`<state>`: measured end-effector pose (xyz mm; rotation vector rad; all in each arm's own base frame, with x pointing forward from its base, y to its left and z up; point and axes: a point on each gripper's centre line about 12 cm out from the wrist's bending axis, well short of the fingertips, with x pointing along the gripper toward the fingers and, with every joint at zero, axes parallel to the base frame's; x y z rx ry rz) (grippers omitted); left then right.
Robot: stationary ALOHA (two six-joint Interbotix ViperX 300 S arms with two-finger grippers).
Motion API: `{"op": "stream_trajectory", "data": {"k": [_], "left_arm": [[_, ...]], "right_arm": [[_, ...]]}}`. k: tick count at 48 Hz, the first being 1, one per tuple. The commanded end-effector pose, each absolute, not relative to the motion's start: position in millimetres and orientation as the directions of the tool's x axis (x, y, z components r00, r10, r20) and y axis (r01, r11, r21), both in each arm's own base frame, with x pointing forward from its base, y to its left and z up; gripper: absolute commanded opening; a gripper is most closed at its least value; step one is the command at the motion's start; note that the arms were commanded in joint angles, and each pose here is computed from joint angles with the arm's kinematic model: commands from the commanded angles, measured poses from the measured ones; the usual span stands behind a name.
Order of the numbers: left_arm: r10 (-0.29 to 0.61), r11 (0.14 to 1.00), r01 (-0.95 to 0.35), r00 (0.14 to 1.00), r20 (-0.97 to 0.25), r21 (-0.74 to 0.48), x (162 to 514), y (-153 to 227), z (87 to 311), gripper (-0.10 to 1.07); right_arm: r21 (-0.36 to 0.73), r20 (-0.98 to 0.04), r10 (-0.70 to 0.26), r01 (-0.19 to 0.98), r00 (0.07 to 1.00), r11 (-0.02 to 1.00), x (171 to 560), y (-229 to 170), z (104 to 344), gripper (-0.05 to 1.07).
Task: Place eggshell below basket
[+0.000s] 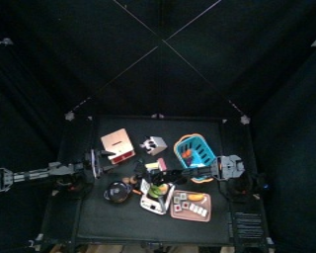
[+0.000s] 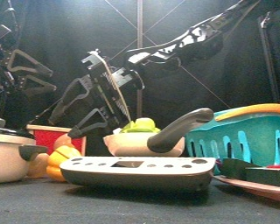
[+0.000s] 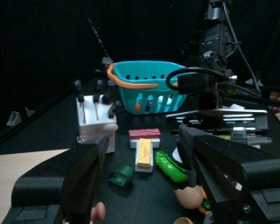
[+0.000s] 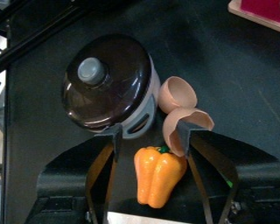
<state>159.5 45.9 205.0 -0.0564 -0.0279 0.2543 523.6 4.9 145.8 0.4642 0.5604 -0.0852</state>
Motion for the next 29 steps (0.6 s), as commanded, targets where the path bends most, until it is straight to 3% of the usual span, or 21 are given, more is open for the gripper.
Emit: {"op": "stream_trajectory", "data": {"k": [1, 29], "left_arm": [[0.255, 0.966, -0.253, 0.966, 0.031, -0.060, 162, 47, 210, 0.99], [0.259, 0.965, -0.257, 0.966, 0.019, -0.060, 161, 48, 208, 0.99]], "right_arm": [[0.398, -0.497, 0.037, 0.190, 0.867, 0.898, 529, 8, 167, 0.88], [0.259, -0.537, -0.075, 0.249, 0.840, 0.933, 538, 15, 175, 0.88]]}}
